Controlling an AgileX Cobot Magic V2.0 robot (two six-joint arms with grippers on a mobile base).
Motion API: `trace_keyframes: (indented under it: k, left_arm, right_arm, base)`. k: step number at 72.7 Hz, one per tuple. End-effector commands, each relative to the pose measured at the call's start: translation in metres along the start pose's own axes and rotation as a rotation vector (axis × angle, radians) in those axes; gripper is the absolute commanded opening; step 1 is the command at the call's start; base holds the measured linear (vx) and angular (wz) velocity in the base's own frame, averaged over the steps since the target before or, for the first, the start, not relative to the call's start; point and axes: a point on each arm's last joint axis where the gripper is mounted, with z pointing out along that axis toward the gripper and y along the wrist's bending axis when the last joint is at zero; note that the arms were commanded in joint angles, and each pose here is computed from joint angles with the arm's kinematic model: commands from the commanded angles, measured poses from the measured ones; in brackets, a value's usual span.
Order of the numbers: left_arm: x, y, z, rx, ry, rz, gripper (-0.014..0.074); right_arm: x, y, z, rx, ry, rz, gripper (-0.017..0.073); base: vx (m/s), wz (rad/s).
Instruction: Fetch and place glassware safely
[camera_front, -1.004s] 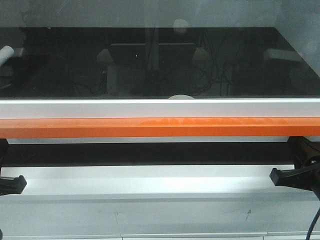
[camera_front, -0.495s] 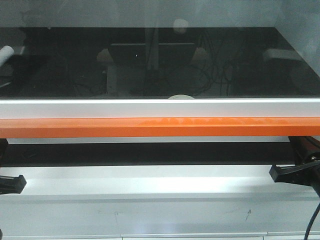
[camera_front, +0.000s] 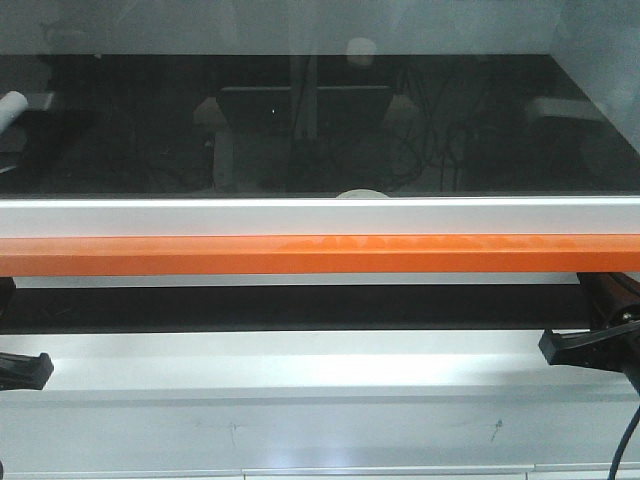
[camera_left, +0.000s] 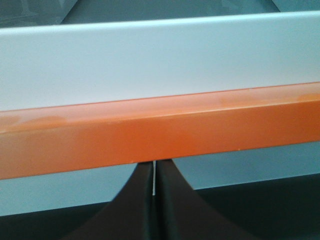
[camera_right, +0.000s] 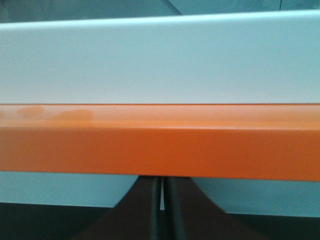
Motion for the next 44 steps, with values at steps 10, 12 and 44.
trace_keyframes:
  k: [10,12,44]
  left_arm:
    - [-0.011,0.0,0.009,-0.002,-0.095,-0.002,-0.0007]
    - [-0.01,0.0,0.011,-0.002,-0.09,-0.002,-0.0007]
    - [-0.015,0.0,0.014,0.002,-0.182,-0.004,-0.0007]
  right_arm:
    - [-0.019,0.001,0.003,-0.005,-0.142,-0.019,-0.0001]
    - [-0.019,0.001,0.003,-0.005,-0.142,-0.019,-0.0001]
    - [-0.021,0.001,0.004,-0.006,-0.15,-0.027,-0.0001]
  base:
    - [0.0,0.0]
    - [0.0,0.0]
    - [0.0,0.0]
